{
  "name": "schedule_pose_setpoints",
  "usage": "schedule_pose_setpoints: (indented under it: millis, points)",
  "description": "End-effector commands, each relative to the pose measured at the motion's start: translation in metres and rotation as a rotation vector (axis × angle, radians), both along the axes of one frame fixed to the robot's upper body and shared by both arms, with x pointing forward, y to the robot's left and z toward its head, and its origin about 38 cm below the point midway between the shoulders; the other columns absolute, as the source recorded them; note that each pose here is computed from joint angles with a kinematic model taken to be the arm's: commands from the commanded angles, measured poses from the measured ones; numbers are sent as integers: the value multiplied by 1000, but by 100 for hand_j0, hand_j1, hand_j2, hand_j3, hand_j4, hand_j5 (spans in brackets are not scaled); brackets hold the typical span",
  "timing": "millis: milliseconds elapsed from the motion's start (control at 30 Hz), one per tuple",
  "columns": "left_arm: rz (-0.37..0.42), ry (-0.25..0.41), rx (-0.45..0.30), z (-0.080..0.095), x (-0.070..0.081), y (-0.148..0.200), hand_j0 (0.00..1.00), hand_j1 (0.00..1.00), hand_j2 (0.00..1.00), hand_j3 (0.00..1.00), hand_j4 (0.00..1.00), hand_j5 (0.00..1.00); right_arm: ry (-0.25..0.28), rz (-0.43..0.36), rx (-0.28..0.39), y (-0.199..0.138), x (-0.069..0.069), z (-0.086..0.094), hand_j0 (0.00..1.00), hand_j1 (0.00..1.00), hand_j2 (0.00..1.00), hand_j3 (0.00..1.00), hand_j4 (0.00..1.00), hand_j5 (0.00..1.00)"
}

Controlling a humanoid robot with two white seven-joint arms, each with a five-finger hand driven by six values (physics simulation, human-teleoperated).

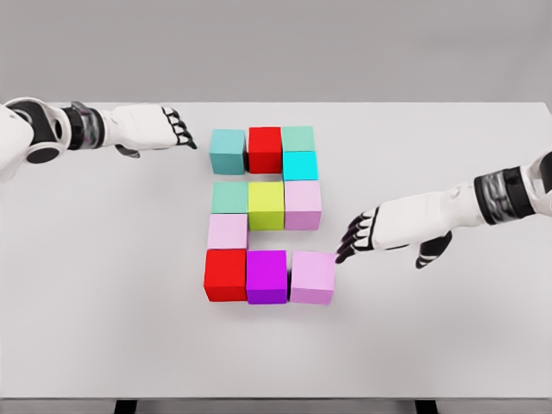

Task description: Assemble the squares on the desktop into the number 2

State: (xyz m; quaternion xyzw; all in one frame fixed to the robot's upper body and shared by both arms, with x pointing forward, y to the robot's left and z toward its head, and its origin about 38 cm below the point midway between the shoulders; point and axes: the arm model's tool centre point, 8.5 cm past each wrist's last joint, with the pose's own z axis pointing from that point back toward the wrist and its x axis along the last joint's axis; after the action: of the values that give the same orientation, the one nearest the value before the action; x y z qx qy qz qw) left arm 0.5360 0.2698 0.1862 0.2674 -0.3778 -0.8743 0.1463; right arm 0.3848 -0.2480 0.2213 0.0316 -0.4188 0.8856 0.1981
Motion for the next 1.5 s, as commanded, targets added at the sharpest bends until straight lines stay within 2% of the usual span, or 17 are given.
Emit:
schedule_pose_setpoints:
  millis: [0, 200, 600, 1200, 1267, 1333, 1367, 1400, 1433, 1467]
  points:
    - [-16, -2, -4, 2, -4, -1, 93, 93, 93, 93, 93, 93, 1, -35, -5, -9, 6, -1, 100, 100, 100, 100, 100, 100]
    - [-50, 7, 1, -1, -9, -9, 93, 93, 93, 93, 93, 93, 4, -48, -14, -14, 6, -2, 100, 100, 100, 100, 100, 100]
    - [-105, 7, -8, 0, -17, -26, 93, 93, 93, 93, 93, 93, 38, -45, -21, -6, 9, -22, 100, 100, 100, 100, 100, 100]
    - [-80, 7, -6, 0, -13, -19, 94, 94, 94, 94, 94, 94, 51, -16, -8, 7, 8, -28, 100, 100, 100, 100, 100, 100]
    - [-76, 7, -4, 0, -13, -18, 94, 94, 94, 94, 94, 94, 49, -23, -7, 5, 9, -27, 100, 100, 100, 100, 100, 100]
    - [-56, 11, 3, -2, -10, -12, 94, 94, 94, 94, 94, 94, 44, -83, -11, -10, 19, -26, 100, 100, 100, 100, 100, 100]
    - [-51, 9, 4, -2, -9, -11, 94, 94, 94, 94, 94, 94, 12, -108, 7, -17, 25, -12, 100, 100, 100, 100, 100, 100]
    - [-47, 8, 3, -1, -9, -10, 94, 94, 94, 94, 94, 94, -59, -167, 54, -35, 34, 21, 100, 100, 100, 100, 100, 100]
    - [-36, 8, 6, -1, -7, -6, 95, 95, 95, 95, 95, 95, -91, -234, 150, -53, 38, 52, 100, 100, 100, 100, 100, 100]
    - [-30, 8, 6, -1, -6, -5, 96, 96, 96, 96, 96, 96, -109, -299, 276, -69, 40, 79, 100, 100, 100, 100, 100, 100]
